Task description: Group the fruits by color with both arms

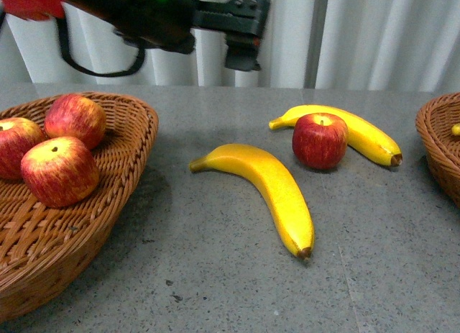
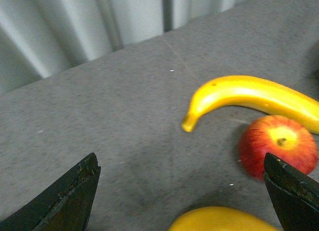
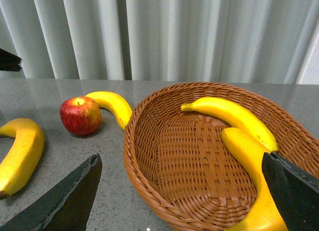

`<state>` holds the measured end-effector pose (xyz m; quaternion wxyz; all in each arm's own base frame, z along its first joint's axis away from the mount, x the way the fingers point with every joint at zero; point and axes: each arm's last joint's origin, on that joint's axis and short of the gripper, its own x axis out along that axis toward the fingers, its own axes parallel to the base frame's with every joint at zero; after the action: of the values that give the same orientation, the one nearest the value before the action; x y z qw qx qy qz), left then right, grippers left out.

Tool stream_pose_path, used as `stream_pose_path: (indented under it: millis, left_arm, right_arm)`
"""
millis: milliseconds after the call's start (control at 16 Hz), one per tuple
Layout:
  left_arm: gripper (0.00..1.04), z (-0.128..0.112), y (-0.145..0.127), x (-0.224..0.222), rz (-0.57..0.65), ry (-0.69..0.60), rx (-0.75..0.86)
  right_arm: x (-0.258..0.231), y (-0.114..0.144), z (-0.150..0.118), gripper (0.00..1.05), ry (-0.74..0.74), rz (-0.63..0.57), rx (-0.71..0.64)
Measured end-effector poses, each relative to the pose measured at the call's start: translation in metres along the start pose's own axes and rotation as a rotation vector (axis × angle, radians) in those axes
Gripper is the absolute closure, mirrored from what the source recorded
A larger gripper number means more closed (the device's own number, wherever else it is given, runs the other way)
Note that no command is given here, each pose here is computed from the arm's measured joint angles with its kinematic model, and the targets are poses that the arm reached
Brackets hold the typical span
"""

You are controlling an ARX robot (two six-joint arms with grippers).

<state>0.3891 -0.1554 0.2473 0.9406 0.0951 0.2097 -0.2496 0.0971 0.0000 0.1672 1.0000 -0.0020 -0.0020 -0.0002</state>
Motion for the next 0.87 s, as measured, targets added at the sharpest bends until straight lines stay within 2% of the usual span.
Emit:
stream_pose_path:
  millis: [62, 125, 187, 374, 873]
  left_arm:
    - [0.07, -0.002, -0.022, 0.009, -0.05, 0.015, 0.022]
    - [0.07, -0.004, -0.064, 0.016, -0.152, 0.014, 0.087]
    - [0.07, -0.009, -0.078, 0.023, -0.194, 0.016, 0.124]
    - [0.07, -0.026, -0.078, 0.038, -0.212, 0.049, 0.145]
    - [0.07, -0.016, -0.072, 0.068, -0.231, 0.027, 0.166]
  right_arm:
    - [0.0, 0.0, 0.0, 0.07, 0.0, 0.0, 0.0]
    - [0.0, 0.0, 0.0, 0.07, 0.0, 0.0, 0.0]
    - [0.0, 0.0, 0.0, 0.07, 0.0, 0.0, 0.0]
    - [0.0, 0.0, 0.0, 0.07, 0.0, 0.0, 0.0]
    - [0.0, 0.0, 0.0, 0.07, 0.0, 0.0, 0.0]
